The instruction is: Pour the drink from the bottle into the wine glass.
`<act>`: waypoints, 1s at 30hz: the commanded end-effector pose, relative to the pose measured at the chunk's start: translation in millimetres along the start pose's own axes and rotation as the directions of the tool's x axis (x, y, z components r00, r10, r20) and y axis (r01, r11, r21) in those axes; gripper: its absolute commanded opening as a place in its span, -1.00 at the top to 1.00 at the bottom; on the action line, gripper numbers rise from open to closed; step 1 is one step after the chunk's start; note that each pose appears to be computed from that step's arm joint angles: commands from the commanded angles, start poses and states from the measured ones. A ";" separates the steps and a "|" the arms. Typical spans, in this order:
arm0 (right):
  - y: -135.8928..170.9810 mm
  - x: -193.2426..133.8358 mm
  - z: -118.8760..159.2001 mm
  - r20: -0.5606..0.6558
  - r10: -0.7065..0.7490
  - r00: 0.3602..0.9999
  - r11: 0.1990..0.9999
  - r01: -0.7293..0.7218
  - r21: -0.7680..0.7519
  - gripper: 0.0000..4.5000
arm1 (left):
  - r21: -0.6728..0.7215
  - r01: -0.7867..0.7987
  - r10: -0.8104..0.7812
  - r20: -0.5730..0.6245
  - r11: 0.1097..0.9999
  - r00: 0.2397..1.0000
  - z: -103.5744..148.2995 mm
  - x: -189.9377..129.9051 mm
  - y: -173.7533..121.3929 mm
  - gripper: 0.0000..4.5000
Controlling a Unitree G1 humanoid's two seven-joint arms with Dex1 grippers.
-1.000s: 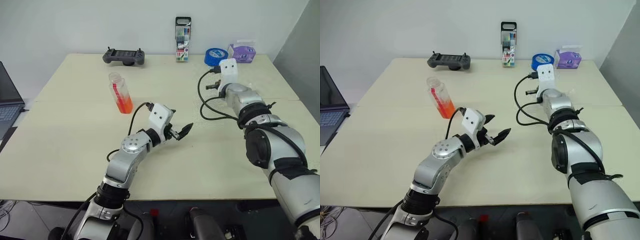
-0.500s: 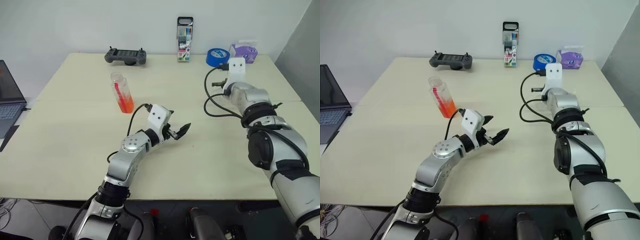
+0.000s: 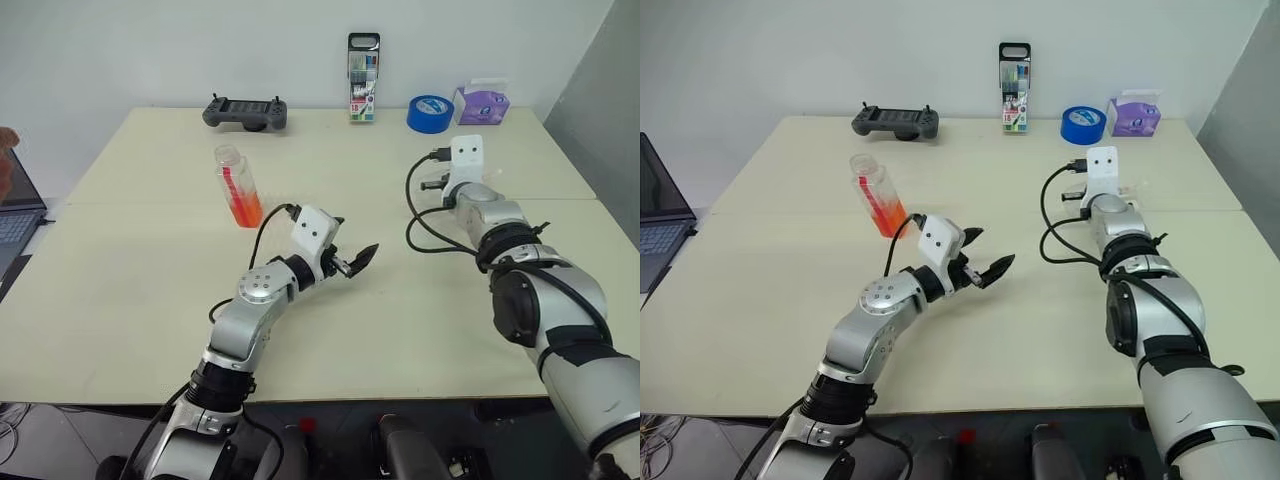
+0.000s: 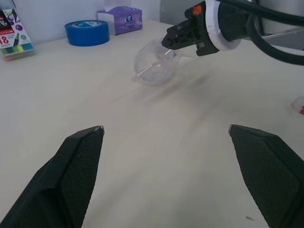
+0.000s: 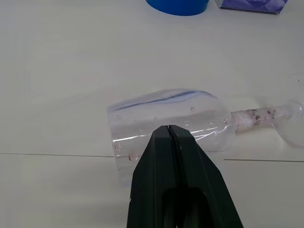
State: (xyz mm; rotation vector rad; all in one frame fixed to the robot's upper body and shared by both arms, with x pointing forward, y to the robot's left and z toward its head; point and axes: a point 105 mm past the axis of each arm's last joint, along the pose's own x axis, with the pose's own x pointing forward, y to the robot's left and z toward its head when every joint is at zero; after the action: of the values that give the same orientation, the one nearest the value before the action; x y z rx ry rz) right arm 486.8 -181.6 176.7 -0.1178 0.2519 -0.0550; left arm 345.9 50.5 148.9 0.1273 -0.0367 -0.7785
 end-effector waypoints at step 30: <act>-29.2 -52.5 71.1 0.296 0.023 0.955 0.993 -0.057 0.107 0.29 | -0.042 -0.226 0.229 0.215 0.973 0.949 51.7 -15.3 61.4 -1.00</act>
State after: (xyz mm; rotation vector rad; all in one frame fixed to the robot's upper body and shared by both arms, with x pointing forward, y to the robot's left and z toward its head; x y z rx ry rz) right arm 456.5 -201.5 243.0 -0.0060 0.0263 -0.0245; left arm 376.0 93.7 198.6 0.0203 -0.2074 -0.5669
